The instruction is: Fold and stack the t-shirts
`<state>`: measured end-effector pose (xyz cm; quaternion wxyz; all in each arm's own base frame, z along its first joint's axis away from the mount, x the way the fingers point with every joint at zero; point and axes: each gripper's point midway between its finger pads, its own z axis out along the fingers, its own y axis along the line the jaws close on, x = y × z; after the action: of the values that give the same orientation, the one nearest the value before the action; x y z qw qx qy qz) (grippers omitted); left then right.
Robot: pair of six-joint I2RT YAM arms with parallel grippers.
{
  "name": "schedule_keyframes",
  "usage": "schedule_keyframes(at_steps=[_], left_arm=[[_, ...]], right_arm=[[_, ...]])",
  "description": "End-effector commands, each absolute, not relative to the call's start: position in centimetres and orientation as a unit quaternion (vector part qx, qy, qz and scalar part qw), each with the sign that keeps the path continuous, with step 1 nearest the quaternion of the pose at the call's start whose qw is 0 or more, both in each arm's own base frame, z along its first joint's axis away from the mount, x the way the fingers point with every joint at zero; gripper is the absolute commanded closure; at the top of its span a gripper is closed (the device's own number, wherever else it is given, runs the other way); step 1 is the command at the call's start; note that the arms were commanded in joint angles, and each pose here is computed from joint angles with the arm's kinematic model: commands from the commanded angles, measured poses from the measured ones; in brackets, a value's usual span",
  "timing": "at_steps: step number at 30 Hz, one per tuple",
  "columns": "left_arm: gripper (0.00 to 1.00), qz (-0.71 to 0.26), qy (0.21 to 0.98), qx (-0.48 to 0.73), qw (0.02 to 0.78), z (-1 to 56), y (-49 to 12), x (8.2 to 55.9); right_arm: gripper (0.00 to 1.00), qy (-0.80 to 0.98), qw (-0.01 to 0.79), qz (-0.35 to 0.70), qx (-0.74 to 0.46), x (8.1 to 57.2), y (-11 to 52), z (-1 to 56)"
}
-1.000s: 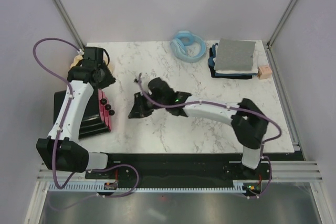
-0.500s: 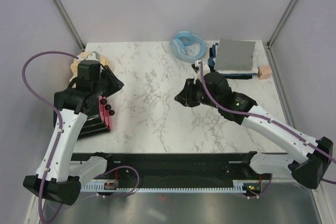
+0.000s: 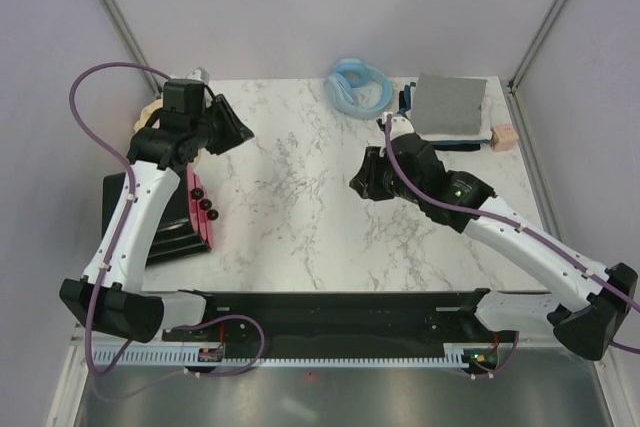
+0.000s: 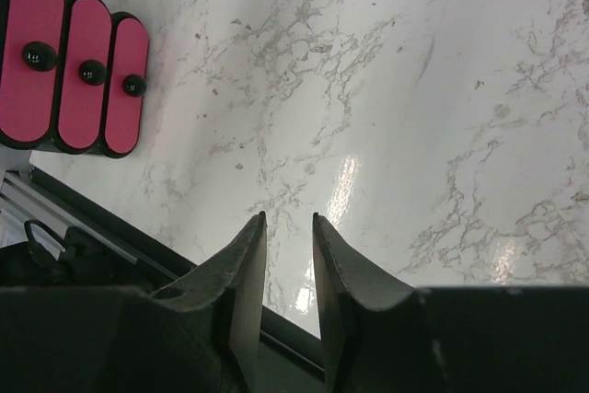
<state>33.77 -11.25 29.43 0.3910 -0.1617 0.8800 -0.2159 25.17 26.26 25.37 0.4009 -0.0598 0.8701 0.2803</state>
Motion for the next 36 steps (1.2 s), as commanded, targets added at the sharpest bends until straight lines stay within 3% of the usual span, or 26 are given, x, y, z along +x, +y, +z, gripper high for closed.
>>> schedule_keyframes(at_steps=[1, 10, 13, 16, 18, 19, 21, 23, 29, 36], left_arm=[[0.60, -0.219, 0.873, -0.135, 0.415, 30.8, -11.3, 33.6], [0.59, -0.267, 0.877, -0.129, 0.379, 30.9, -14.0, 36.2], [0.59, -0.250, 0.880, -0.115, 0.388, 30.8, -14.6, 36.8], [0.59, -0.249, 0.882, -0.106, 0.387, 30.7, -15.0, 37.4], [0.59, -0.244, 0.885, -0.107, 0.382, 30.2, -15.1, 38.0], [0.58, -0.241, 0.887, -0.103, 0.381, 29.9, -15.1, 38.2], [0.58, -0.237, 0.888, -0.098, 0.381, 29.7, -15.1, 38.8], [0.58, -0.229, 0.893, -0.096, 0.375, 28.9, -15.2, 39.6], [0.58, -0.264, 0.893, -0.078, 0.355, 29.1, -18.7, 41.3], [0.59, -0.245, 0.907, -0.055, 0.338, 26.8, -21.2, 41.2]], right_arm=[[0.65, 0.868, 0.433, 0.238, -0.054, 26.7, 24.5, 26.2], [0.54, 0.878, 0.468, 0.098, 0.012, 39.4, 14.2, 29.8], [0.53, 0.887, 0.459, 0.044, 0.035, 41.3, 9.4, 29.3], [0.53, 0.879, 0.458, 0.020, 0.135, 42.2, 2.1, 29.1], [0.55, 0.878, 0.448, 0.048, 0.162, 42.5, 2.1, 28.5], [0.55, 0.879, 0.443, 0.114, 0.131, 42.9, 4.9, 28.6], [0.51, 0.883, 0.425, 0.159, 0.120, 42.8, 7.4, 27.3], [0.51, 0.881, 0.431, 0.134, 0.140, 42.6, 7.0, 25.9], [0.51, 0.849, 0.494, 0.076, 0.173, 41.1, 1.5, 28.7], [0.52, 0.827, 0.479, 0.207, 0.206, 40.3, 5.5, 26.6]])
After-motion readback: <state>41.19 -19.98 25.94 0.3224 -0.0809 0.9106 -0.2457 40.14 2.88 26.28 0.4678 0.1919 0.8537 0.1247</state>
